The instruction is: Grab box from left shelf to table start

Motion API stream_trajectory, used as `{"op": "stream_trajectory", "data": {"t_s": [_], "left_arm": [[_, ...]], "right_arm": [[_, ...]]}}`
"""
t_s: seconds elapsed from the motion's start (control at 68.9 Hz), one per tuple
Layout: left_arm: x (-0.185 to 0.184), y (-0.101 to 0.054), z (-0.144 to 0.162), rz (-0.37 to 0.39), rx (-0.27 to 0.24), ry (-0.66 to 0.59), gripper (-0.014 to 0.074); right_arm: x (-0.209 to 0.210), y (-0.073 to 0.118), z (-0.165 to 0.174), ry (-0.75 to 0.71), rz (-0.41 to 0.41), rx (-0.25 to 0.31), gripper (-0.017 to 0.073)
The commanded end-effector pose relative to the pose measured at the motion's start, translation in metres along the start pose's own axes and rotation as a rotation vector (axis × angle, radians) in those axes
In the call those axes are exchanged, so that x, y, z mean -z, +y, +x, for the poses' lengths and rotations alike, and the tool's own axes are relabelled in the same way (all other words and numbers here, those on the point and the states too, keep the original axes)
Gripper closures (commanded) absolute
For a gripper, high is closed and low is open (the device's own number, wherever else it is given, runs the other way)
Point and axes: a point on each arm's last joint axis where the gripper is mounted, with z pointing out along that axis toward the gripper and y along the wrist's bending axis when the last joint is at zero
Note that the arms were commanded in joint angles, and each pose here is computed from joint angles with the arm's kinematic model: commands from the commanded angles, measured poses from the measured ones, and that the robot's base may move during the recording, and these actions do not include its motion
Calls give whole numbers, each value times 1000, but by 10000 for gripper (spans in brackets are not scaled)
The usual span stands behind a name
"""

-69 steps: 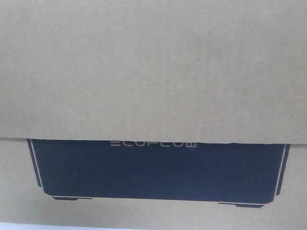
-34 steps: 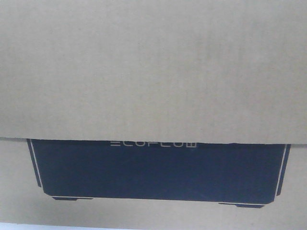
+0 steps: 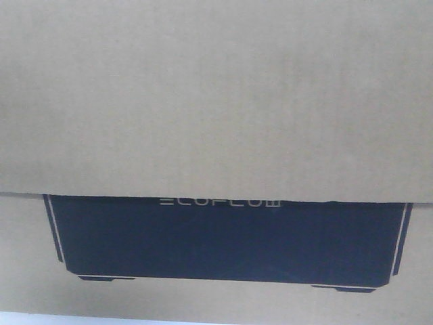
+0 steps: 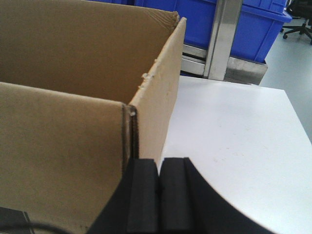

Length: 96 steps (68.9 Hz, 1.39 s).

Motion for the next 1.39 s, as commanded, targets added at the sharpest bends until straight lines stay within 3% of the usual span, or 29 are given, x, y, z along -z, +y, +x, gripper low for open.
{"op": "stream_trajectory", "data": {"t_s": [0.0, 0.174, 0.377, 0.407, 1.292, 1.379], "left_arm": [[4, -1, -9, -10, 0, -127, 693], [-3, 4, 27, -80, 37, -185, 693], [-18, 8, 75, -97, 53, -249, 693], [-18, 8, 78, -96, 55, -207, 693], [-18, 8, 77, -96, 54, -214, 693], [-18, 8, 77, -96, 54, -214, 693]], "right_arm": [[5, -1, -15, -113, 13, 10, 502], [5, -1, -15, -113, 13, 10, 502], [5, -1, -15, -113, 13, 10, 502], [5, -1, -15, -113, 13, 10, 502], [4, -1, -15, -112, 13, 10, 502], [1, -2, -16, -164, 25, 3, 502]]}}
